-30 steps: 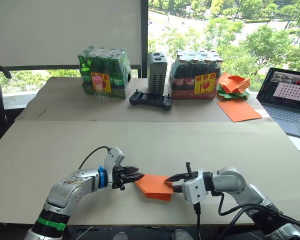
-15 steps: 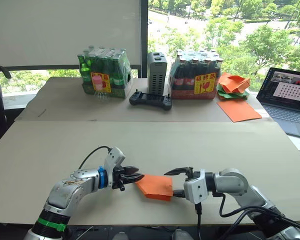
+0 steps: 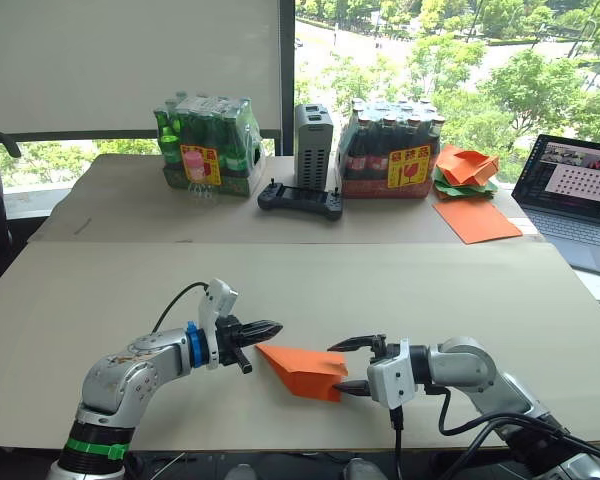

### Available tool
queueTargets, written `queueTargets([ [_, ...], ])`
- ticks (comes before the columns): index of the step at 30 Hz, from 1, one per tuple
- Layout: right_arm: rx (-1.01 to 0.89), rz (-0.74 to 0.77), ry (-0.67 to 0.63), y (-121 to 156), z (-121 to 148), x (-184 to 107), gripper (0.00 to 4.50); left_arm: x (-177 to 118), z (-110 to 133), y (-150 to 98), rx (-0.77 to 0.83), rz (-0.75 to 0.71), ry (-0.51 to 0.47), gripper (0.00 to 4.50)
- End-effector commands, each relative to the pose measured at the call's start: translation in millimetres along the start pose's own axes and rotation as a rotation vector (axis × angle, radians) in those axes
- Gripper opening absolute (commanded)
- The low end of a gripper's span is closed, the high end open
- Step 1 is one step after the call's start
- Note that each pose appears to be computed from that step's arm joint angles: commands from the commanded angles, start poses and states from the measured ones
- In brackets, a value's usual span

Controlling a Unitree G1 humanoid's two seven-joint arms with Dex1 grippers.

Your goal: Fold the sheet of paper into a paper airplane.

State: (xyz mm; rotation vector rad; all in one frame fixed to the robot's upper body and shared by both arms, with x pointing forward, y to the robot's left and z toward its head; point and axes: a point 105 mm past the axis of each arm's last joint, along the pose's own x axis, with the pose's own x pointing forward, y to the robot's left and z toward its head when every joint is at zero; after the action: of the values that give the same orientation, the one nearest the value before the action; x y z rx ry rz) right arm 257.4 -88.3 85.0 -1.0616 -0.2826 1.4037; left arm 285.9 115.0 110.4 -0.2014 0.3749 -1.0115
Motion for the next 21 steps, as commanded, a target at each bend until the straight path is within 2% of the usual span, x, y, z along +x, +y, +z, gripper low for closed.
queueTargets([
  [1, 0.012, 0.049, 0.01, 11.1, -3.2, 2.9, 3.26, 0.9, 4.5, -12.3, 0.051, -0.059, 0.015, 0.03],
  [9, 0.009, 0.046, 0.013, 10.9, -2.9, 1.9, 3.26, 3.2, -31.3, -10.0, 0.084, -0.082, 0.162, 0.03],
  [21, 0.01, 0.034, 0.002, 11.7, 4.5, -3.8, 3.26, 7.4, -47.8, 15.1, 0.081, -0.019, 0.208, 0.03],
])
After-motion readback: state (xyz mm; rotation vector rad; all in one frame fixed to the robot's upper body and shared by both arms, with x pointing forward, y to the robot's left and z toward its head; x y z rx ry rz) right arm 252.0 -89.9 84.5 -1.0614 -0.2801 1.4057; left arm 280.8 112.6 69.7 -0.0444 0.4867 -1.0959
